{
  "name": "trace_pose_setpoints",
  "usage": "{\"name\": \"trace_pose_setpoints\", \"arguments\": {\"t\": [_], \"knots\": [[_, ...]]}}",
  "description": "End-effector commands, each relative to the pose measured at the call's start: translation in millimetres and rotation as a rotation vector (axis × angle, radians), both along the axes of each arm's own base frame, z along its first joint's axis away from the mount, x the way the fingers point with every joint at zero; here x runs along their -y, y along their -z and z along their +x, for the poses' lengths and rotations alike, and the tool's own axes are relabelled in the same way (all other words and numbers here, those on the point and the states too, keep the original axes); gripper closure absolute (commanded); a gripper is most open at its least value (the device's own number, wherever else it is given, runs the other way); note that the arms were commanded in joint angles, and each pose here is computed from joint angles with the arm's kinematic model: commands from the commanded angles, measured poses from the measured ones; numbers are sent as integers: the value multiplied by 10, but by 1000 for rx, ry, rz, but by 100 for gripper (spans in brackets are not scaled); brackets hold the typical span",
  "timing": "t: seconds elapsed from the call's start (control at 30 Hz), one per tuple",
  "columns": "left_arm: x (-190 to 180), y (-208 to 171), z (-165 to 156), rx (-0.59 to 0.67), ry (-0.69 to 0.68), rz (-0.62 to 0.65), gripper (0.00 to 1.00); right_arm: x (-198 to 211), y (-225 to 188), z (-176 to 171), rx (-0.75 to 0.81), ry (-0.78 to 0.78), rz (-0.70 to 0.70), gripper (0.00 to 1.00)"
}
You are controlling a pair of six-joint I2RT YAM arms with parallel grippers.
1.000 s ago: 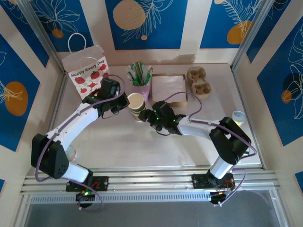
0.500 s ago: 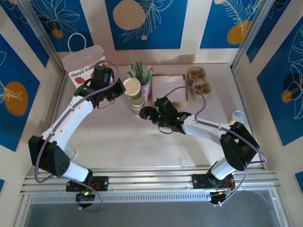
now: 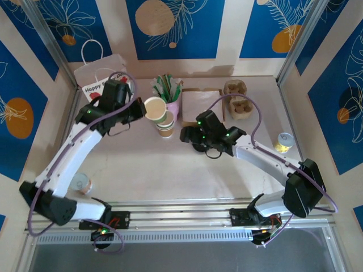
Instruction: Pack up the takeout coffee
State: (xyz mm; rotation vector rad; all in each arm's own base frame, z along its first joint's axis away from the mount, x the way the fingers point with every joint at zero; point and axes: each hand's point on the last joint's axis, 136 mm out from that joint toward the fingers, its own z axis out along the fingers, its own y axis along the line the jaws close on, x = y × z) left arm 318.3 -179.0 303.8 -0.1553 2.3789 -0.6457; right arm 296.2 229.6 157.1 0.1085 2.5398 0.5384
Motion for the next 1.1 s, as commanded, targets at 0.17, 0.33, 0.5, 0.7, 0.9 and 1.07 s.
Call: {"name": "trace_pose_setpoints", "arguments": {"t": [0.17,0.33,0.5,0.7,0.9,1.07], "knots": [[142,671,-760,-117,150,128,100,487,423,-42,-110,-25,-278,1],[390,1126,-912,-168,215,147,100,446,595,14,-144,-55,-309,0],[563,1369,-958,-188,249,182,100,411,692,54,-147,-78,-329,1],[666,1565,-961,-202,266,196,100,362,780,111,-145,-110,-345,4],[746,1735,-982,-222,278,184,100,320,868,179,-138,-129,-351,7],[778,1782,-972,-223,282,184,100,318,922,215,-135,-134,-363,9]]}}
